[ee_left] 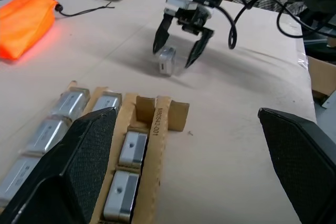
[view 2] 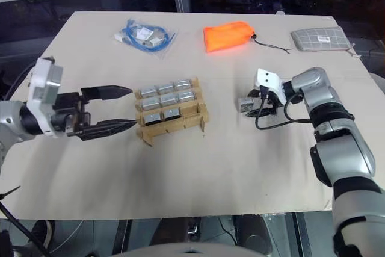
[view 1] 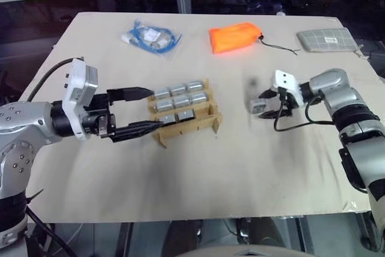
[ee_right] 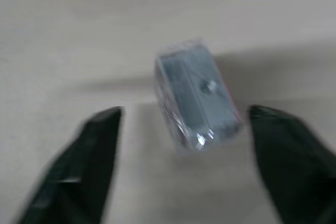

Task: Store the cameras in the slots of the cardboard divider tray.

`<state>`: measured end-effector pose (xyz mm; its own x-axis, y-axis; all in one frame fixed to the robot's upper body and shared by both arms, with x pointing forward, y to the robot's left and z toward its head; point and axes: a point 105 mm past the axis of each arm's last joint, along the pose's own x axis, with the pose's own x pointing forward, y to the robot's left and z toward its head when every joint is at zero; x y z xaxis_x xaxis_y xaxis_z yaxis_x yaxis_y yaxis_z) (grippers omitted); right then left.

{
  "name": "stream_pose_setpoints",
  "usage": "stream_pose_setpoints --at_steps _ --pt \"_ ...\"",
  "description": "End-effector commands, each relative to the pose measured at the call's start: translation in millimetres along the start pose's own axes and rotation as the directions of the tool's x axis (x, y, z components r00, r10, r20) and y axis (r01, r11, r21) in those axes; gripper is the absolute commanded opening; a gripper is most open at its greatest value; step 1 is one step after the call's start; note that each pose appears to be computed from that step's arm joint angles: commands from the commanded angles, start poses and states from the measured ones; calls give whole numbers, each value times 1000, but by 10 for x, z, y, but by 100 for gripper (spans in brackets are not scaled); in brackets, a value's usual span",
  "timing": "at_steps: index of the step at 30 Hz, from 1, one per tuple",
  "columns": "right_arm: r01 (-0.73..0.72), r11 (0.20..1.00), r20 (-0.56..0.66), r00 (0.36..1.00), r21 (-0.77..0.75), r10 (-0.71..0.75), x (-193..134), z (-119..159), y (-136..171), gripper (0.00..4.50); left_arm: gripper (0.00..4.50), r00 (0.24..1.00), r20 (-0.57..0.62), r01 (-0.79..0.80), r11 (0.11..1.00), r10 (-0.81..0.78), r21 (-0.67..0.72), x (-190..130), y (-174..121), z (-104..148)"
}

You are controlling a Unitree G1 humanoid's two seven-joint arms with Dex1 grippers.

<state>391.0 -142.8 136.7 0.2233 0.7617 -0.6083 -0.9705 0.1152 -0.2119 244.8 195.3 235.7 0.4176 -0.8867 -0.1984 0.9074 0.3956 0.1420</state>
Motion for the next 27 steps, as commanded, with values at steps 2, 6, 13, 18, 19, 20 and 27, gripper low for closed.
stream_pose_setpoints --at_steps 2,6,13,18,19,20,27 --pt "32 998 55 998 -52 -29 -101 200 -88 131 450 1000 6 -9 999 9 49 -39 -27 110" --pt "60 995 84 995 -77 -54 -151 263 -115 80 450 1000 7 10 999 -11 50 -11 -24 120" --pt "88 973 266 963 -212 -29 -95 951 -97 80 450 1000 -30 10 998 -9 58 -72 32 99" --pt "72 957 363 931 -281 36 53 1465 106 80 450 996 -93 8 998 -2 70 -133 89 35" --pt "63 954 375 926 -294 54 94 1531 160 80 450 994 -105 8 997 0 72 -143 101 20" --pt "57 951 392 917 -303 70 145 1599 220 80 450 993 -114 7 998 1 70 -152 110 7" --pt "2 940 358 925 -342 129 503 1633 460 80 450 971 -240 2 998 14 67 -241 169 -172"
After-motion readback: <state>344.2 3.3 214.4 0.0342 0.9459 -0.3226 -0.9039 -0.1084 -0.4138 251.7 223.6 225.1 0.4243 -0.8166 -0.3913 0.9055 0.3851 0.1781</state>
